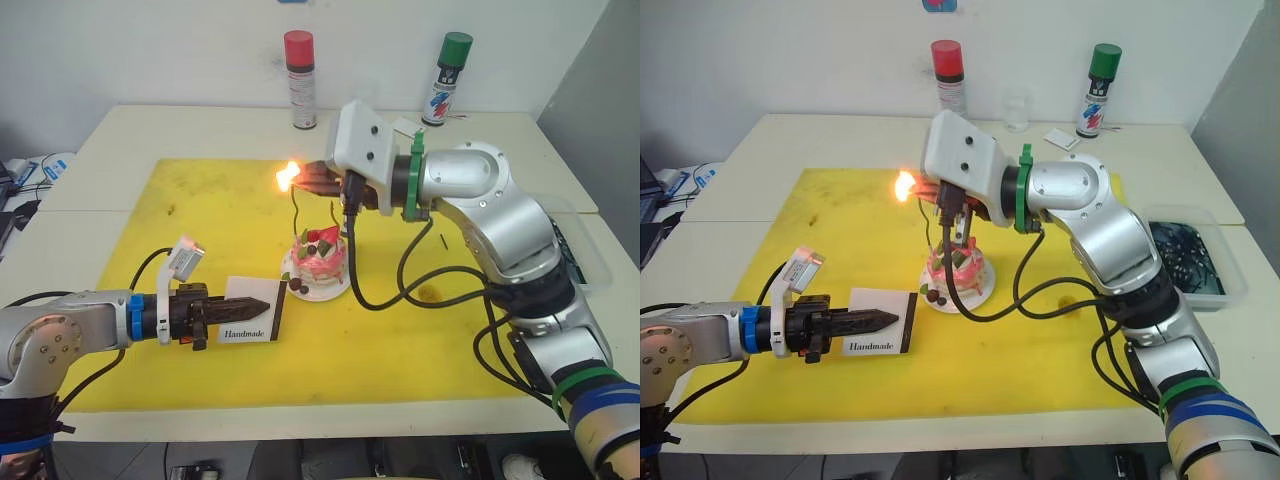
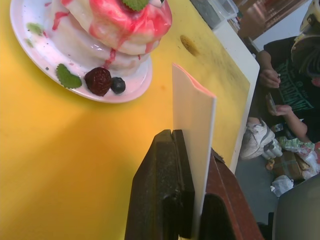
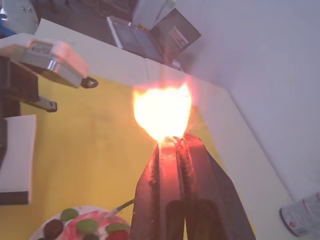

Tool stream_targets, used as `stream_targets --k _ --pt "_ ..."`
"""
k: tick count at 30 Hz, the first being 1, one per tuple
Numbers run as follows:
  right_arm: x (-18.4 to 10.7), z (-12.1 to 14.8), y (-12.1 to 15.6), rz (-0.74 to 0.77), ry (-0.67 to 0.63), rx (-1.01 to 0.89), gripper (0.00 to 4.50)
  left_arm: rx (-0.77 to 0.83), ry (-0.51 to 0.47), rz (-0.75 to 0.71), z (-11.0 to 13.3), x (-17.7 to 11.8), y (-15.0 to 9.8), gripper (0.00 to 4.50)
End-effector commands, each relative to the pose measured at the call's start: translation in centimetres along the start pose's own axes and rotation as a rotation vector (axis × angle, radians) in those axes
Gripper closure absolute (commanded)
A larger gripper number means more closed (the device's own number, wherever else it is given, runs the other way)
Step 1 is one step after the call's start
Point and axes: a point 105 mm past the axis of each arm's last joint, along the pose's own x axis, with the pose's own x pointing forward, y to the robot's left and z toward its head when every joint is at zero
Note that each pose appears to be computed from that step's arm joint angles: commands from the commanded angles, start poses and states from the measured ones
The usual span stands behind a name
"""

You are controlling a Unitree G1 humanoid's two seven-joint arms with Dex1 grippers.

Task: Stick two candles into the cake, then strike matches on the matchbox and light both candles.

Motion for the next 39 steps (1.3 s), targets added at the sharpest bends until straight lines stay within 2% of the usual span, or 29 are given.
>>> stream_targets --k 1,10,39 --pt "-0.2 1.1 -1.0 -0.024 -0.023 -0.061 4.48 0.043 -0.012 -0.019 0.5 0.2 -0.6 4.50" --pt "0.1 -1.0 -1.4 0.007 0.054 -0.094 4.48 0.045 -0.022 -0.022 0.6 0.5 -0.5 4.50" --pt "-0.2 -1.3 -1.0 0.059 0.064 -0.112 4.48 0.053 -0.032 -0.015 0.7 0.7 -0.2 4.50"
